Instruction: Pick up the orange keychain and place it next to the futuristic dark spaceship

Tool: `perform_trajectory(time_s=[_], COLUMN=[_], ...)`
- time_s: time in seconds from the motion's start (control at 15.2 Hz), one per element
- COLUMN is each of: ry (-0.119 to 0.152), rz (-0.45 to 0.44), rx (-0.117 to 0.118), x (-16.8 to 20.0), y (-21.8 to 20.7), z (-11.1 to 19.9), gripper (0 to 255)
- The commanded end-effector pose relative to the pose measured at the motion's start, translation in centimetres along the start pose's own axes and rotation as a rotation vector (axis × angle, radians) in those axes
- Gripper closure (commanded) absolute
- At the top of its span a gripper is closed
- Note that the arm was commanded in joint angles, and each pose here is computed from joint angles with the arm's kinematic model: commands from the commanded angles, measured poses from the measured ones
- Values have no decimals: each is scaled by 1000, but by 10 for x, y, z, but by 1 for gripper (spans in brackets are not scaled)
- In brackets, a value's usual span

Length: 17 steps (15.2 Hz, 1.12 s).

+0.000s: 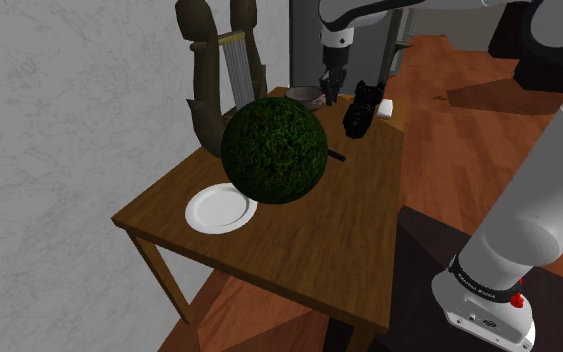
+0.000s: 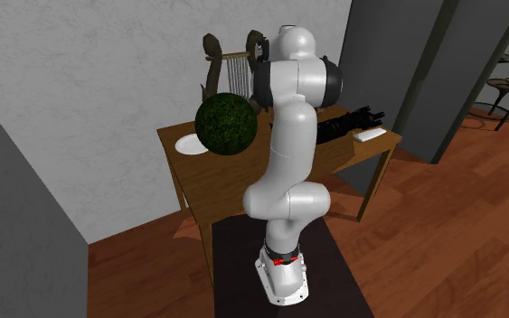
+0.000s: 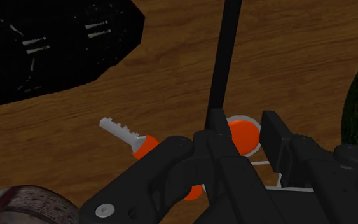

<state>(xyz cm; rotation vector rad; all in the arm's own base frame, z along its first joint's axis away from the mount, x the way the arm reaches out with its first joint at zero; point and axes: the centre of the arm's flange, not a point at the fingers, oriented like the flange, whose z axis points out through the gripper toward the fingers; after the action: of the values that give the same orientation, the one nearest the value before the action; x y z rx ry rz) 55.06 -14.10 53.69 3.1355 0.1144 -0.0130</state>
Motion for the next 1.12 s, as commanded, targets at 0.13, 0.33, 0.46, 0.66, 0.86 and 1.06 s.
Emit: perform_trajectory(time_s=[0.13, 0.33, 0.46, 0.66, 0.86, 1.06], ry=[-1, -1, -1, -1, -1, -1], rz=[-1, -1, -1, -1, -1, -1], rx=[-1, -1, -1, -1, -1, -1], x=[35, 62, 80, 96, 96, 97], y=[37, 66, 86, 104, 104, 104], z=[2, 1, 1, 7, 22, 38], gripper=[255, 255, 255, 255, 255, 255])
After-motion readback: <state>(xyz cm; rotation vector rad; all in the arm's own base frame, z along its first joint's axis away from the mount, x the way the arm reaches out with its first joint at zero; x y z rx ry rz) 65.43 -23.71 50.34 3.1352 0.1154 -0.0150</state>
